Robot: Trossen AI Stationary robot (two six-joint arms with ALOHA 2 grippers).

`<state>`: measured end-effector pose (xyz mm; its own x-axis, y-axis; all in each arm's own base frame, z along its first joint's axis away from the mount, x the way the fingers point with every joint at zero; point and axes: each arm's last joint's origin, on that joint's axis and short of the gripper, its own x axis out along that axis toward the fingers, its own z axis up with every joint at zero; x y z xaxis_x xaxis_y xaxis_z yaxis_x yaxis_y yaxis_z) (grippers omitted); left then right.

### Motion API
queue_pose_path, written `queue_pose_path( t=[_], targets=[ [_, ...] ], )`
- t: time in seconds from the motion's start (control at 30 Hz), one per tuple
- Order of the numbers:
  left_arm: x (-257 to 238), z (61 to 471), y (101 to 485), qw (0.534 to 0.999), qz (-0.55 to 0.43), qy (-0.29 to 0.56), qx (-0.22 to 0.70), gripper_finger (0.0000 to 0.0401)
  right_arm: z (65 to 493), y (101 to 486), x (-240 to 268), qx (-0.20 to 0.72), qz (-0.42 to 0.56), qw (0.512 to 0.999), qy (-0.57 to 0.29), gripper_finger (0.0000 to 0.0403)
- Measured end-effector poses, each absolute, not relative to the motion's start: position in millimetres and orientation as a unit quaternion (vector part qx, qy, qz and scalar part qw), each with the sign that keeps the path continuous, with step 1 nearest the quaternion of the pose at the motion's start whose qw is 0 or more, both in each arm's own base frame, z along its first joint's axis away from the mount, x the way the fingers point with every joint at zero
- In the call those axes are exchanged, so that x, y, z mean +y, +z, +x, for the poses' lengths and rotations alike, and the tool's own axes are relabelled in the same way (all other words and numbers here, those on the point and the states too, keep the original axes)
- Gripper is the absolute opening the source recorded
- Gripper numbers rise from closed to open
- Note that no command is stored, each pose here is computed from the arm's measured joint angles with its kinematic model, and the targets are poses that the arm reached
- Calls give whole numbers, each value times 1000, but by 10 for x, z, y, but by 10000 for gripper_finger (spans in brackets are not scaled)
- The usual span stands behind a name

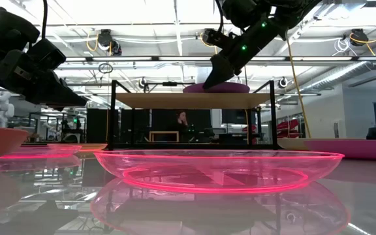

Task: Place and stack plates onto a shelf
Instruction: Stack the orange plate on top of the violet plate on the shelf

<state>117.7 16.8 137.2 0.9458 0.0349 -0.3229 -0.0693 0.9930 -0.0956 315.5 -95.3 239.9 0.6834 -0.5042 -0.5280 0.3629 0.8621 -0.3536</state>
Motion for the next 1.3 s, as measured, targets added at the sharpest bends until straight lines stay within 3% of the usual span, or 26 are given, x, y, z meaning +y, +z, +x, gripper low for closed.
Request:
queue_pose_path(
  t=[0.93, 1.3],
  targets=[
    [168, 1177, 1374, 985, -53, 27, 162, 17, 2985, 2590, -898, 318, -106, 911, -238, 73],
    [168, 1177, 1373, 985, -53, 27, 162, 17, 2701, 3075, -750, 231, -98, 937, -244, 73]
  ],
)
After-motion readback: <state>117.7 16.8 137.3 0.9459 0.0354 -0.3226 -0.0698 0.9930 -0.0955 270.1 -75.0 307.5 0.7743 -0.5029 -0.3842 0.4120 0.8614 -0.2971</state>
